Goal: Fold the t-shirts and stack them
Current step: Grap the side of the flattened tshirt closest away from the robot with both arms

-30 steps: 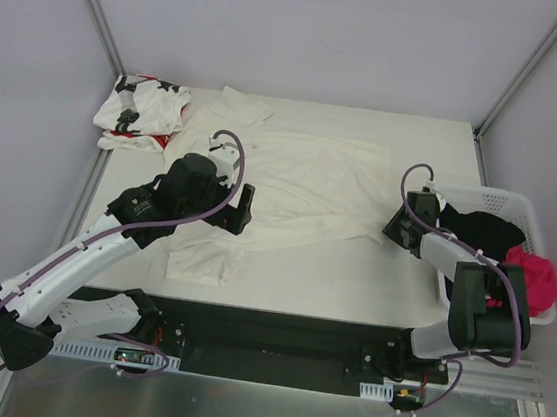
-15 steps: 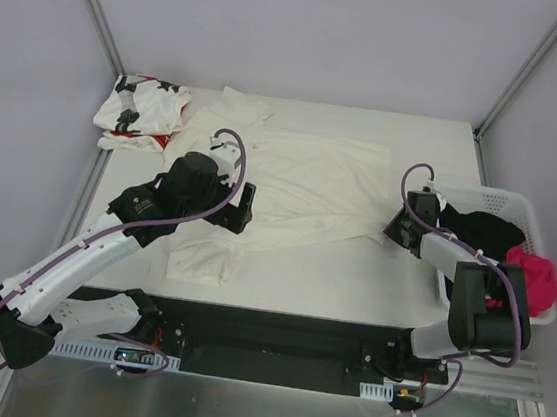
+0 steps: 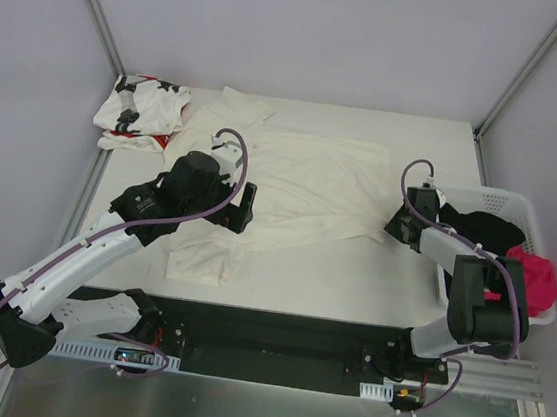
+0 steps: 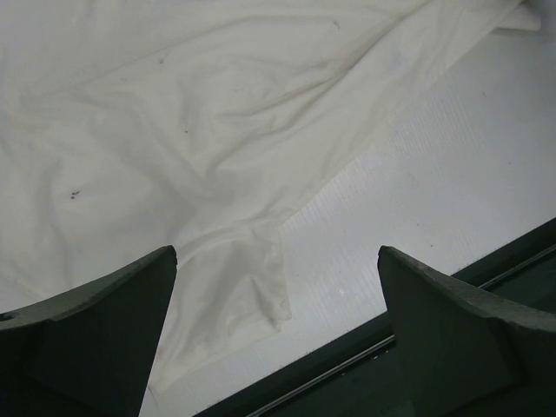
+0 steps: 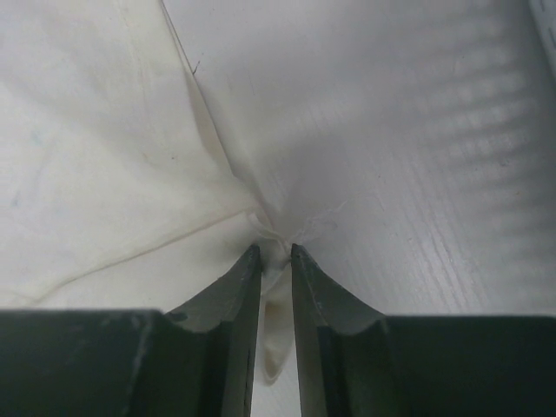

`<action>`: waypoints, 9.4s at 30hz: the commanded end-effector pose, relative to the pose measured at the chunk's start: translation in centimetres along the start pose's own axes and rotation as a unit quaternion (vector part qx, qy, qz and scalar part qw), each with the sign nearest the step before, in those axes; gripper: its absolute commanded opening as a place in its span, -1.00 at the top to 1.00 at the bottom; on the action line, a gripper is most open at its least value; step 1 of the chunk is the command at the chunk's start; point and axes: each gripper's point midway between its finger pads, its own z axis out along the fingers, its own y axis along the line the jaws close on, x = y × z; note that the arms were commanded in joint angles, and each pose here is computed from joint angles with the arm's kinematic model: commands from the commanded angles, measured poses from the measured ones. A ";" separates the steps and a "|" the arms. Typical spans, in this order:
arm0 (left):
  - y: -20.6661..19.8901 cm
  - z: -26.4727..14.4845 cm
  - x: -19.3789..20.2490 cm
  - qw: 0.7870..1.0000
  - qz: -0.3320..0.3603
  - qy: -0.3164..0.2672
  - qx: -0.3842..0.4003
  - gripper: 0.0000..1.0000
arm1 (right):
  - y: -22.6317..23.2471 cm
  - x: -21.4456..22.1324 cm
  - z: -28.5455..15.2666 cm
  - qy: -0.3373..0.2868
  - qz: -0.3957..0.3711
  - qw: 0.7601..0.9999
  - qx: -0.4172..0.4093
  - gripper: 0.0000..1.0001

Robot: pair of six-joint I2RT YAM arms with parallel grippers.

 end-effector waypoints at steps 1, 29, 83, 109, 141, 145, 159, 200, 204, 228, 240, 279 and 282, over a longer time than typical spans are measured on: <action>-0.5 -0.7 -1.4 1.000 0.006 -0.024 0.009 -0.98 | 0.5 -1.7 0.1 -0.014 0.007 1.000 0.001 0.56; 0.4 -0.5 1.7 0.999 -0.007 -0.034 0.009 -0.98 | 4.4 -6.2 -7.6 -0.080 -0.003 0.994 -0.074 0.99; 10.9 -2.6 14.9 0.878 -0.281 0.082 -0.378 -0.98 | 3.4 -3.3 -15.6 -0.116 -0.045 0.985 -0.123 0.99; 10.4 -0.2 22.7 0.799 -0.463 0.081 -0.375 -0.98 | 1.9 -3.6 -16.3 -0.129 -0.048 0.983 -0.120 0.99; 13.3 2.7 23.5 0.800 -0.460 0.038 -0.384 -0.79 | 0.9 -4.1 -16.9 -0.128 -0.028 0.985 -0.110 0.99; 13.0 2.7 23.6 0.802 -0.460 0.047 -0.378 -0.73 | 1.0 -4.1 -16.9 -0.127 -0.027 0.985 -0.113 0.99; 10.2 2.9 24.0 0.837 -0.453 0.090 -0.293 -0.55 | 1.5 -4.1 -16.4 -0.122 -0.028 0.985 -0.120 0.99; 9.0 1.4 23.0 0.847 -0.451 0.100 -0.262 0.17 | 1.3 -4.0 -15.5 -0.115 -0.030 0.986 -0.113 0.99; 9.1 1.2 23.4 0.845 -0.456 0.094 -0.263 0.27 | 1.3 -3.9 -15.5 -0.115 -0.030 0.986 -0.115 0.99; 9.0 0.9 23.8 0.840 -0.465 0.095 -0.262 1.00 | 1.0 -3.5 -15.4 -0.115 -0.028 0.986 -0.116 0.99; 9.2 0.5 21.2 0.854 -0.451 0.062 -0.253 1.00 | 0.9 -3.5 -15.5 -0.116 -0.031 0.986 -0.113 0.99; 15.3 -9.9 3.5 0.872 -0.305 -0.141 -0.356 1.00 | 0.4 -1.4 -18.7 -0.079 -0.025 0.988 -0.130 0.99; 15.3 -9.5 3.5 0.873 -0.306 -0.142 -0.351 1.00 | 0.5 -1.4 -18.4 -0.077 -0.026 0.988 -0.131 0.99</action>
